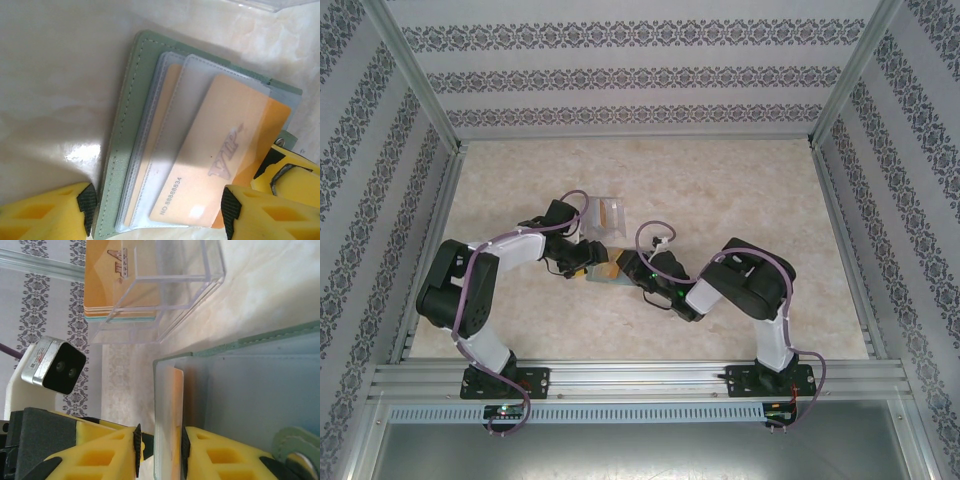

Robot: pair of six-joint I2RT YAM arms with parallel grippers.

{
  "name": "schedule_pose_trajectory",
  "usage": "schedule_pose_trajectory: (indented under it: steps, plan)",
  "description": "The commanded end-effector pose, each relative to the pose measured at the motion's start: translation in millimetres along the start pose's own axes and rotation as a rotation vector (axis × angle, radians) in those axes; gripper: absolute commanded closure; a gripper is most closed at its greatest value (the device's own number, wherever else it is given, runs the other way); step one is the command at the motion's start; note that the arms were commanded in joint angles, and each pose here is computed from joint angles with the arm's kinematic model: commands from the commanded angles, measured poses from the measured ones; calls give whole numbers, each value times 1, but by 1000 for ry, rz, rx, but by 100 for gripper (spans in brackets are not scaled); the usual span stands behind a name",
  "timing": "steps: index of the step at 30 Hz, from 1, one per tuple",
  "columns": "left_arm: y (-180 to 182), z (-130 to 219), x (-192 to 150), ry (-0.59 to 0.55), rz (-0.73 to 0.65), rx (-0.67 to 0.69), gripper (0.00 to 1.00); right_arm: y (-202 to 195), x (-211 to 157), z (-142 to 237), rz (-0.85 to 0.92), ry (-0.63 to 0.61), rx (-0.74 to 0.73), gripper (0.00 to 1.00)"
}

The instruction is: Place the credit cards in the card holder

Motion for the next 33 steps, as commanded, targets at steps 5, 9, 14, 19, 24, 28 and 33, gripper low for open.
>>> schedule_pose_trajectory:
  steps: [5, 9, 14, 19, 24, 28, 33]
  plan:
    - [-9, 15, 4, -46, -47, 17, 17, -2, 7, 12, 34, 4, -65, 64]
    - [-8, 16, 4, -58, -51, 37, 12, 3, 13, 17, 52, 1, -69, 62]
    - [-19, 11, 3, -55, -158, 114, 7, 8, 29, 34, 82, -39, -70, 61]
    - [-39, 6, 5, -17, -256, 261, 0, 16, 49, 58, 135, -106, -86, 59]
    - [-42, -5, 3, 45, -295, 402, 0, 28, 62, 81, 225, -175, -137, 54]
    - [-42, -9, 2, 53, -322, 484, 1, 44, 64, 95, 332, -214, -166, 48]
    - [-50, -22, 1, 91, -320, 452, 3, 54, 66, 106, 382, -239, -179, 44]
Point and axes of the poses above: each hand's point on the last joint's axis, 136 mm out from that joint toward the fingers, its own z axis back along the fingers, its own y axis along the line the jaws close on, x = y × z, the point moved 7 cm from there along z, back along the fingers, and after that the axes turned 9 degrees about -z, right-handed, at the moved point
